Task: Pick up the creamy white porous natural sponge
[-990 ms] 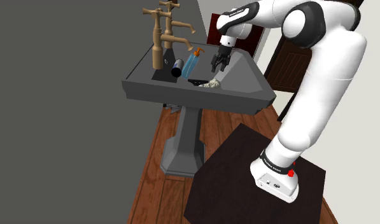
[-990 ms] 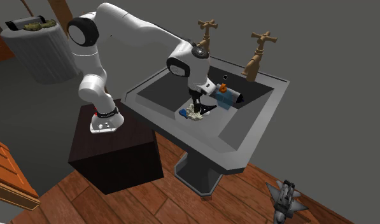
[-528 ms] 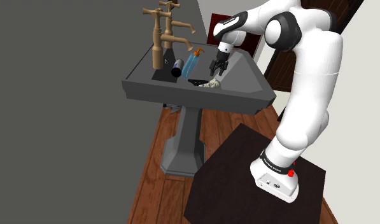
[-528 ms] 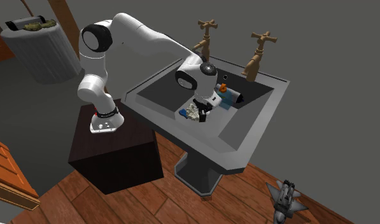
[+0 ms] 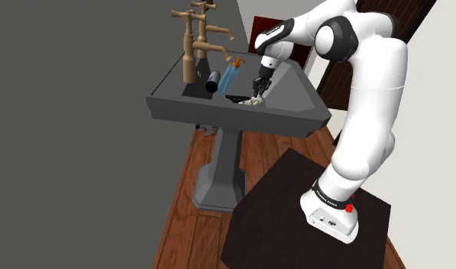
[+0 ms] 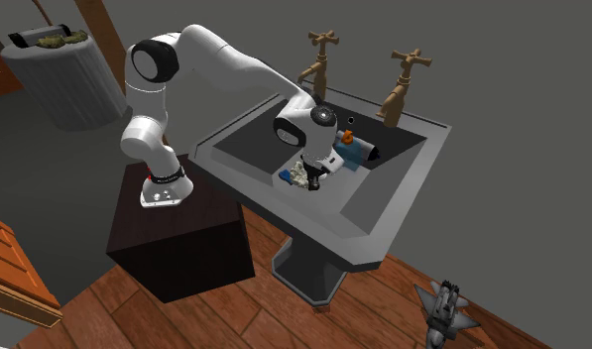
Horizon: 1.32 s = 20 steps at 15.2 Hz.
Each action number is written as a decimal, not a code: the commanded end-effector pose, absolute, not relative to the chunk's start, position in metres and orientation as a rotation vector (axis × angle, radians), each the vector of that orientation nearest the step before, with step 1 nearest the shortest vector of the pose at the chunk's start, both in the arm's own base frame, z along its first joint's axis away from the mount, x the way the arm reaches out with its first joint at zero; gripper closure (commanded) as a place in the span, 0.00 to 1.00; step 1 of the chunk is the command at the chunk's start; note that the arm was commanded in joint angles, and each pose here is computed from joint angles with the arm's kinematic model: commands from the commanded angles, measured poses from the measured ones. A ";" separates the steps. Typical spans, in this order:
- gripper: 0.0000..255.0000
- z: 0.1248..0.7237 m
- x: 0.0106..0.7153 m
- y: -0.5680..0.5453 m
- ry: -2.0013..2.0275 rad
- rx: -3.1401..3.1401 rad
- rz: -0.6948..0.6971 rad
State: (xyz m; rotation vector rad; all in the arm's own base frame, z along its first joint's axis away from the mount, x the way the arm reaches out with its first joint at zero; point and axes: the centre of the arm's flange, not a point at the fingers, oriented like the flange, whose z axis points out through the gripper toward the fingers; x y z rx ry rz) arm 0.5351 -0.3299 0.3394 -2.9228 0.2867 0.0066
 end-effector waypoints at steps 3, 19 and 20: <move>1.00 0.339 0.535 -0.330 0.287 -2.923 0.007; 1.00 0.403 0.536 -0.330 0.287 -2.923 0.007; 1.00 0.408 0.536 -0.330 0.287 -2.923 0.007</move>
